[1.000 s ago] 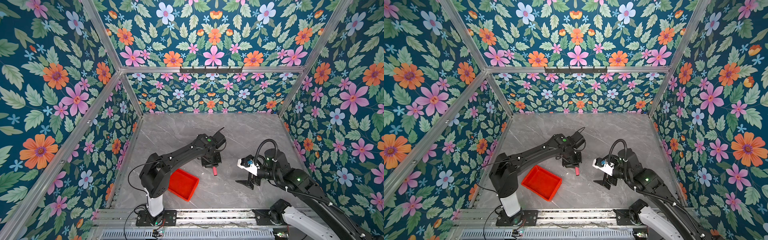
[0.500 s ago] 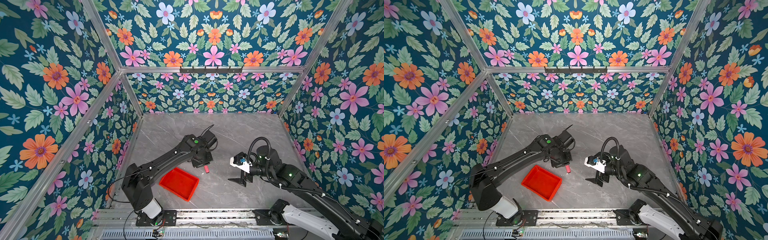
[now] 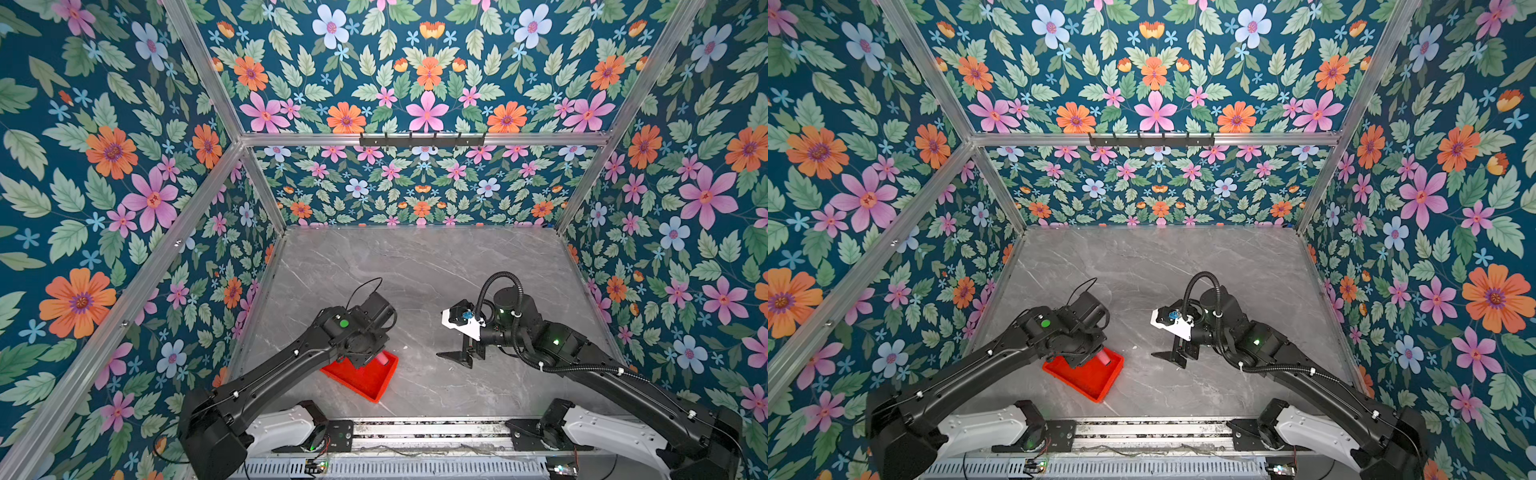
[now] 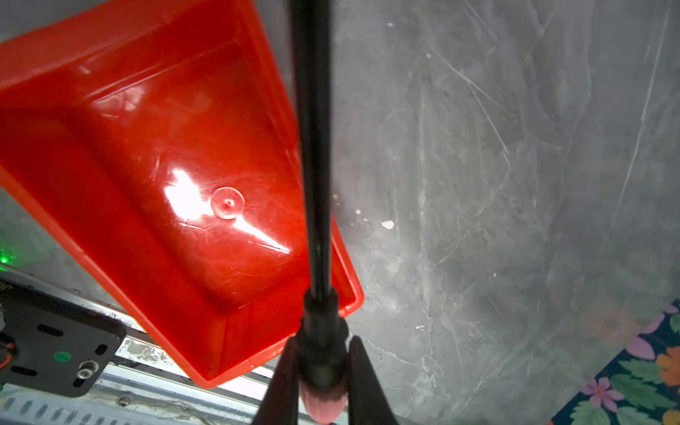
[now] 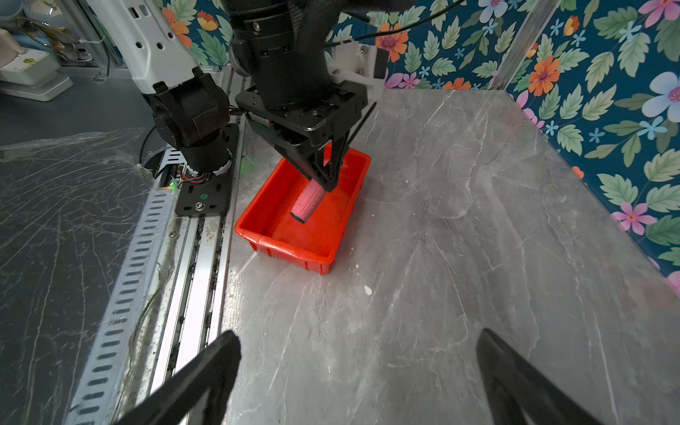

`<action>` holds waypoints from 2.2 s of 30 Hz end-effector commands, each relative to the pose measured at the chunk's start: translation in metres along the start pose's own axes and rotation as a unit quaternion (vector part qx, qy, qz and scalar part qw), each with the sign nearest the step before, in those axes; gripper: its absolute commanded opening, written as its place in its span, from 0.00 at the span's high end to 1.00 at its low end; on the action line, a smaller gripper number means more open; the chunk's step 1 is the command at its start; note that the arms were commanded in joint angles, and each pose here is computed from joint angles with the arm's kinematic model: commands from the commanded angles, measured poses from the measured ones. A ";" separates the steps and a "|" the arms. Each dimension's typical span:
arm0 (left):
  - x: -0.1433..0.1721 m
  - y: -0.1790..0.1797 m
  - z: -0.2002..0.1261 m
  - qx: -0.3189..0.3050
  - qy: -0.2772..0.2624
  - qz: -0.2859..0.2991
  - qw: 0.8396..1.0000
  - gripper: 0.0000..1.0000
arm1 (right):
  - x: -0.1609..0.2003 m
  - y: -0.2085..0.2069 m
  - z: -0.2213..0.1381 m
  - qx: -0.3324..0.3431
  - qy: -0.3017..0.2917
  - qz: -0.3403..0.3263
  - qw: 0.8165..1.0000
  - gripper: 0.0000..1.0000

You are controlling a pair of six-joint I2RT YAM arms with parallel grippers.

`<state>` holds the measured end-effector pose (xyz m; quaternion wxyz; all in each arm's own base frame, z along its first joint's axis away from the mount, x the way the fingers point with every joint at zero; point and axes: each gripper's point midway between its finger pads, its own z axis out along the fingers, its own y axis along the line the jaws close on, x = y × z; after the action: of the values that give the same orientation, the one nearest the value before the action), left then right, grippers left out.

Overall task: Put the screwdriver in the bin
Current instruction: Place the screwdriver in the bin.

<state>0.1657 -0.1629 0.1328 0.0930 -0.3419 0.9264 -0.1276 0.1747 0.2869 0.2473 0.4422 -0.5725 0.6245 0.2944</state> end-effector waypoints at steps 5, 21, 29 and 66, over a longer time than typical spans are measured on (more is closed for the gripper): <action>0.003 0.024 0.024 0.006 0.001 -0.111 0.994 1.00 | -0.011 0.000 0.007 -0.018 -0.019 -0.016 1.000 0.01; 0.021 0.035 0.081 0.025 0.062 -0.168 0.983 1.00 | -0.011 -0.001 -0.003 -0.001 -0.009 -0.005 1.000 0.01; 0.017 0.038 0.079 0.008 0.057 -0.163 0.985 0.91 | -0.011 -0.001 -0.004 0.003 -0.006 -0.006 1.000 0.01; -0.115 -0.088 -0.037 0.048 -0.219 0.100 0.969 0.01 | -0.019 -0.038 -0.015 0.112 -0.038 0.039 0.992 0.01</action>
<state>0.2708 -0.1532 0.1865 0.2502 -0.3417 0.8985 -0.1155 0.1947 0.2785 0.2640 0.4852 -0.5114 0.6554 0.2710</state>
